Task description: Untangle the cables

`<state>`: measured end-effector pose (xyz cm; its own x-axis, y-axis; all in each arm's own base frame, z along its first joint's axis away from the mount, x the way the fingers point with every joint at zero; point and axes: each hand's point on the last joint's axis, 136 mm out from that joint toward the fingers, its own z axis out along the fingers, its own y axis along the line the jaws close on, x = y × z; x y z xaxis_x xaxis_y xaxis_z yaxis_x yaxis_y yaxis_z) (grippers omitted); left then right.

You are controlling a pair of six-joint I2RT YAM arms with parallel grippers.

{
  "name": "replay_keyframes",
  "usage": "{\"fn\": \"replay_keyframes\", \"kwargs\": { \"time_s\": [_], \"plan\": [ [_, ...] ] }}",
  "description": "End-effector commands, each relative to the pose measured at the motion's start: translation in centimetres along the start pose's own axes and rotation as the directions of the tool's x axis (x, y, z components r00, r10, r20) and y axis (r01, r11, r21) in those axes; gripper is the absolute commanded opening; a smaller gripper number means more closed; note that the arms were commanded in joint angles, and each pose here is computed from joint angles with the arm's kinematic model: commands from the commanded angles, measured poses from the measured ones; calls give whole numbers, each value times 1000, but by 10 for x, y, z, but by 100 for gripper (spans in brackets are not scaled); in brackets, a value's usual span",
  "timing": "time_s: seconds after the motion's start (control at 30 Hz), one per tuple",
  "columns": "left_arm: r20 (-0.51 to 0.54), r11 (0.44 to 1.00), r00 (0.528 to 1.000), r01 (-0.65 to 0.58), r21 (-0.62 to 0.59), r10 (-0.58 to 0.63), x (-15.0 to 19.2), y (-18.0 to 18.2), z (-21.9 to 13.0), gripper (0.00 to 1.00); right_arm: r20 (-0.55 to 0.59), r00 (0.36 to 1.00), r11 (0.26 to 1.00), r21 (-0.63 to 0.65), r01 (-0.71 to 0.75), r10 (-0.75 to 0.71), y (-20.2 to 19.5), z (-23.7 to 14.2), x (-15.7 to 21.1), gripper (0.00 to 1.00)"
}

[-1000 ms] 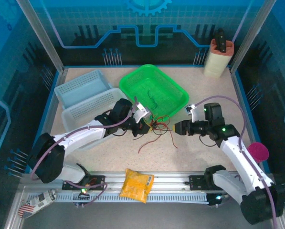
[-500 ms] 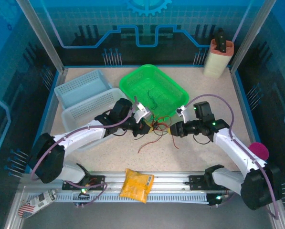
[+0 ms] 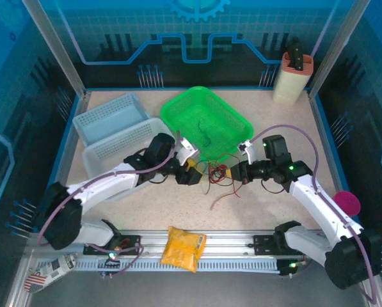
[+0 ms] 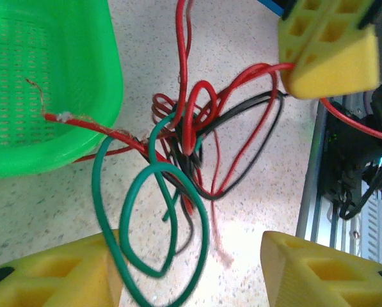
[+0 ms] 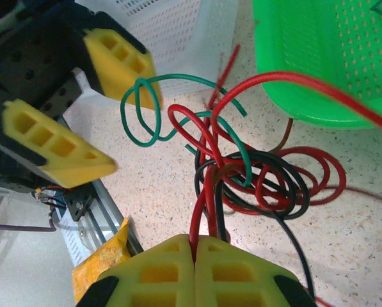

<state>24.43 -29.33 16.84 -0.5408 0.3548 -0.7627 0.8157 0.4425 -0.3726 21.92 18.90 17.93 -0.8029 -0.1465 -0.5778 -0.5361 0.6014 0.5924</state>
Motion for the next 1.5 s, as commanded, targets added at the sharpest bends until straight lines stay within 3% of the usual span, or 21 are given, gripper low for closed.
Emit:
{"fn": "replay_keyframes", "kwargs": {
  "time_s": [0.0,0.23,0.53,0.7,0.8,1.03,1.13,1.23,1.33,1.47],
  "plan": [
    [12,998,1000,-2,-68,3,1,3,-29,62,-13,999,999,-27,37,-37,10,-2,-2,0],
    [-15,994,1000,1,-105,-2,-7,2,-44,68,-14,999,998,-25,51,-51,11,-2,-5,0],
    [-87,997,995,60,52,-55,-1,-13,-12,56,-14,998,998,-25,55,-55,10,-1,-4,0],
    [-193,984,966,179,15,-173,21,0,5,58,5,997,997,-27,71,-71,14,-5,-10,0],
    [-219,939,913,337,-72,-345,33,13,11,59,10,998,997,-38,68,-67,16,-4,-13,0],
    [-114,728,719,669,-151,-685,32,21,27,53,16,998,997,-41,61,-60,16,-4,-14,0],
    [-43,688,689,714,-127,-723,24,17,32,55,20,998,998,-33,61,-61,15,-4,-15,0],
    [8,669,684,715,-200,-729,24,20,31,58,24,998,998,-35,59,-58,15,-4,-15,0],
    [24,602,635,742,-296,-772,34,30,29,58,34,998,997,-35,63,-62,16,-6,-16,0],
    [63,558,604,768,-314,-795,36,33,32,58,42,997,997,-41,69,-68,18,-7,-17,0]
  ]
}}
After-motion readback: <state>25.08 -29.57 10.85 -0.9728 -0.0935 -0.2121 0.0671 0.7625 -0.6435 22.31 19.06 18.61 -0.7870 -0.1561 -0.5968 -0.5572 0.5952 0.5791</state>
